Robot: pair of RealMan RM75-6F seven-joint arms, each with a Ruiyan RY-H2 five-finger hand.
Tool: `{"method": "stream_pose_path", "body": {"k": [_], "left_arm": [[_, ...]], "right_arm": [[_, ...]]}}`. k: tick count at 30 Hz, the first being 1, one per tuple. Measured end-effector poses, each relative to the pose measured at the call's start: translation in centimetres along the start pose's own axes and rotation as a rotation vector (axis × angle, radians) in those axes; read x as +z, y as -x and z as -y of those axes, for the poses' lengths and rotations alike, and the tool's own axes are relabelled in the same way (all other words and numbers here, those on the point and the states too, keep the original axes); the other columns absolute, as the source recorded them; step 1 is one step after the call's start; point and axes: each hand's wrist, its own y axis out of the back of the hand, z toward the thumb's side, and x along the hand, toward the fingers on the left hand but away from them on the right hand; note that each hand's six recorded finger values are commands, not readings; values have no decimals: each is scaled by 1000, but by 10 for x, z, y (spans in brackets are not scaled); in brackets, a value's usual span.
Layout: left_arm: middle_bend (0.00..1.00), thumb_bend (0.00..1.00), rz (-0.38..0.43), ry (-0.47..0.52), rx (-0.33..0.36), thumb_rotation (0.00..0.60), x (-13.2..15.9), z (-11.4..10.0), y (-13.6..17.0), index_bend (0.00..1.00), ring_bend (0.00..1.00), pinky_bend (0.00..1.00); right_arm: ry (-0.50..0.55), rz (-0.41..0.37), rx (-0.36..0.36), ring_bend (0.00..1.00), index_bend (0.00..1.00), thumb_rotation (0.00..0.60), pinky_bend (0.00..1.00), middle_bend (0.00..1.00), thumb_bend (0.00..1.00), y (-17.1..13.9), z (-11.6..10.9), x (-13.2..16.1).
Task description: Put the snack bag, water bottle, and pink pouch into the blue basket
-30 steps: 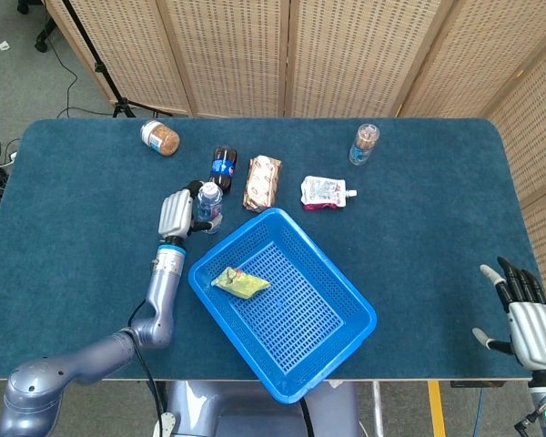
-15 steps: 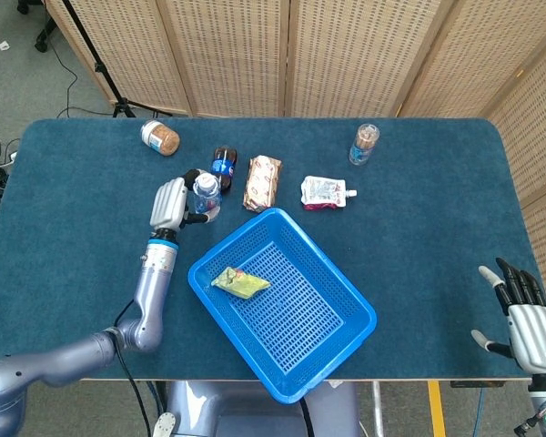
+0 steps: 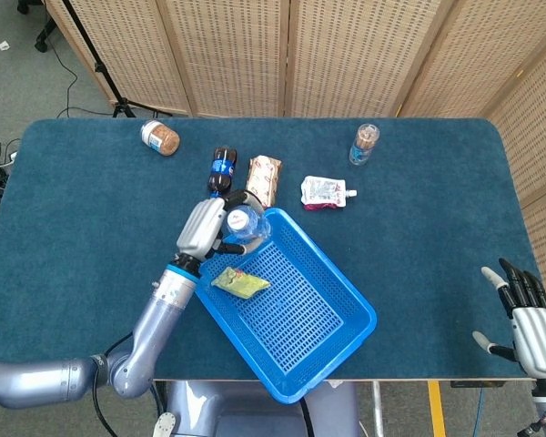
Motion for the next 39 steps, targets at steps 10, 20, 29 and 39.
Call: {"method": "stream_pose_path", "body": {"k": [10,20,29,39], "left_arm": [[377,341,-13,-50,-173,600,1,51,30,745,345,371],[18,238,-66,-138,-310,600,-20,66,39,372,20,156],[0,103,-96,-159,-310,600,-29,44,33,240,0,59],[0,126,-147,-128,-202,600,-41,-7,16,238,0,56]], "right_arm": [[11,0,-9,0,125,600,39,0,156,0,-3,-1],[10,0,-5,0,125,600,39,0,156,0,-1,-1],[4,-1,2,0,125,600,39,0,156,1,1,0],[-1,-7,9,0,125,600,39,0,156,0,3,3]]}}
